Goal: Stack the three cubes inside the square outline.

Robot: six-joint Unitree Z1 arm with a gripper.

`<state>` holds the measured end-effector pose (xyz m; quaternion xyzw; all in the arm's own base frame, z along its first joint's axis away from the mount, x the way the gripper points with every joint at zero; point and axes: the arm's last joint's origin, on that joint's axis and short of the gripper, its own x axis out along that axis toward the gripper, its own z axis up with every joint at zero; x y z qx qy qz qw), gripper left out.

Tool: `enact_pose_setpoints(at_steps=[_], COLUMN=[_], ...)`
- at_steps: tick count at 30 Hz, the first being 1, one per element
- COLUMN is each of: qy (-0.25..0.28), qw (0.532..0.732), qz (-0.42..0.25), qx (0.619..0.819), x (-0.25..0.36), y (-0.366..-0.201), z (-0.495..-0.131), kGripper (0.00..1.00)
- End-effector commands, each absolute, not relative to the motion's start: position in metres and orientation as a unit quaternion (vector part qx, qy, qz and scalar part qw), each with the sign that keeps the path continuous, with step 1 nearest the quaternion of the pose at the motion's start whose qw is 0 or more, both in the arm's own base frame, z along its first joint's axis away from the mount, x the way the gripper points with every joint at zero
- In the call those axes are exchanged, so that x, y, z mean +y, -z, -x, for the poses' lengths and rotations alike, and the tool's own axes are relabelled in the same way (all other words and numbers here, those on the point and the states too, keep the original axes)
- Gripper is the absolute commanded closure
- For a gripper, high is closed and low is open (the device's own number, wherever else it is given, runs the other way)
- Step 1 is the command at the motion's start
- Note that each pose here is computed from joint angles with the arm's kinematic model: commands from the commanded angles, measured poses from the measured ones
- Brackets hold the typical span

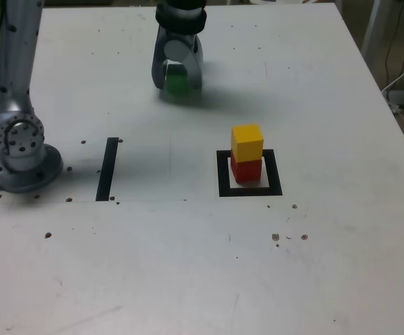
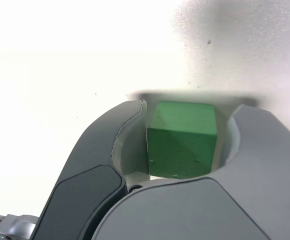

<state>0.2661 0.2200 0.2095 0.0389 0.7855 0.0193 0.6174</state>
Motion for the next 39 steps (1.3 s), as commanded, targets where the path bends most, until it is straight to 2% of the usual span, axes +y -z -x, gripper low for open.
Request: enact_pose_setpoints(at_steps=[1,6,15,17,23,27,33,39], qy=[-0.023,-0.032,-0.024,-0.022,-0.012,0.002,0.012,-0.028], qw=[0.620,0.630,0.632,0.634,0.650,0.659,0.682,0.688], qz=[-0.042,-0.049,-0.060,-0.066,-0.103,-0.102,-0.072,-0.024], qx=[0.783,0.775,0.773,0.770,0.752,0.745,0.728,0.725], x=[0.221,0.222,0.205,0.194,0.136,0.100,0.059,0.027], y=[-0.212,-0.222,-0.240,-0.250,-0.308,-0.334,-0.357,-0.364], z=[-0.268,-0.270,-0.275,-0.277,-0.284,-0.287,-0.291,-0.300], kGripper=[0.56,0.66,0.67,0.67,0.67,0.67,0.67,0.67])
